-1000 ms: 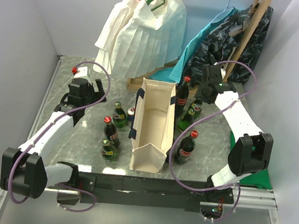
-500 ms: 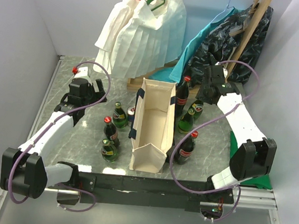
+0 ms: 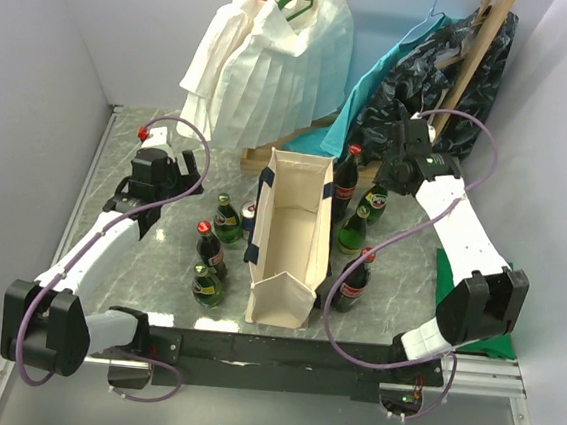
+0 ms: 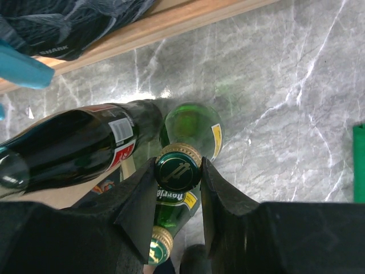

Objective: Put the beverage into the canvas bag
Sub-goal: Pick up the drink from the center of the board.

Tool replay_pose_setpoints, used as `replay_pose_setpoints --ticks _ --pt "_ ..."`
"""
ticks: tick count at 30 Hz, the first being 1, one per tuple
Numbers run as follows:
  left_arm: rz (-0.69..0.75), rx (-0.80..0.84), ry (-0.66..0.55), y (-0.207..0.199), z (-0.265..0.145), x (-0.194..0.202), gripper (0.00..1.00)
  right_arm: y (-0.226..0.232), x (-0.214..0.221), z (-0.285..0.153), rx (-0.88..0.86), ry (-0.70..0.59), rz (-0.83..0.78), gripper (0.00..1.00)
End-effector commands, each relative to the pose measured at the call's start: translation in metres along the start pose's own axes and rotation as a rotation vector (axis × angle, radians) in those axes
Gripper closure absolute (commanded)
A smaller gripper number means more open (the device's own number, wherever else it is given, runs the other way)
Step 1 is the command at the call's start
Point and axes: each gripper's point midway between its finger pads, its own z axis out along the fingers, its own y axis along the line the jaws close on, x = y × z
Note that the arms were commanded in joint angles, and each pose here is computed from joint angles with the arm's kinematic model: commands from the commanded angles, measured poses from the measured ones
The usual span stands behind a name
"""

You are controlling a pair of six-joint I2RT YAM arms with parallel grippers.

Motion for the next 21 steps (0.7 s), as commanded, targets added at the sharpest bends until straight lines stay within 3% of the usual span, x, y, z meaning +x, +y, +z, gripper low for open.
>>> replay_pose_setpoints --ticks 1,21 --pt "0.0 0.028 -0.027 -0.007 -0.002 -0.01 0.04 0.015 -0.058 -0.058 -0.103 -0.215 0.041 1.0" --pt "-0.007 0.043 -0.024 -0.01 -0.005 -0.009 0.04 0.003 -0.057 -0.075 -0.073 -0.217 -0.002 1.0"
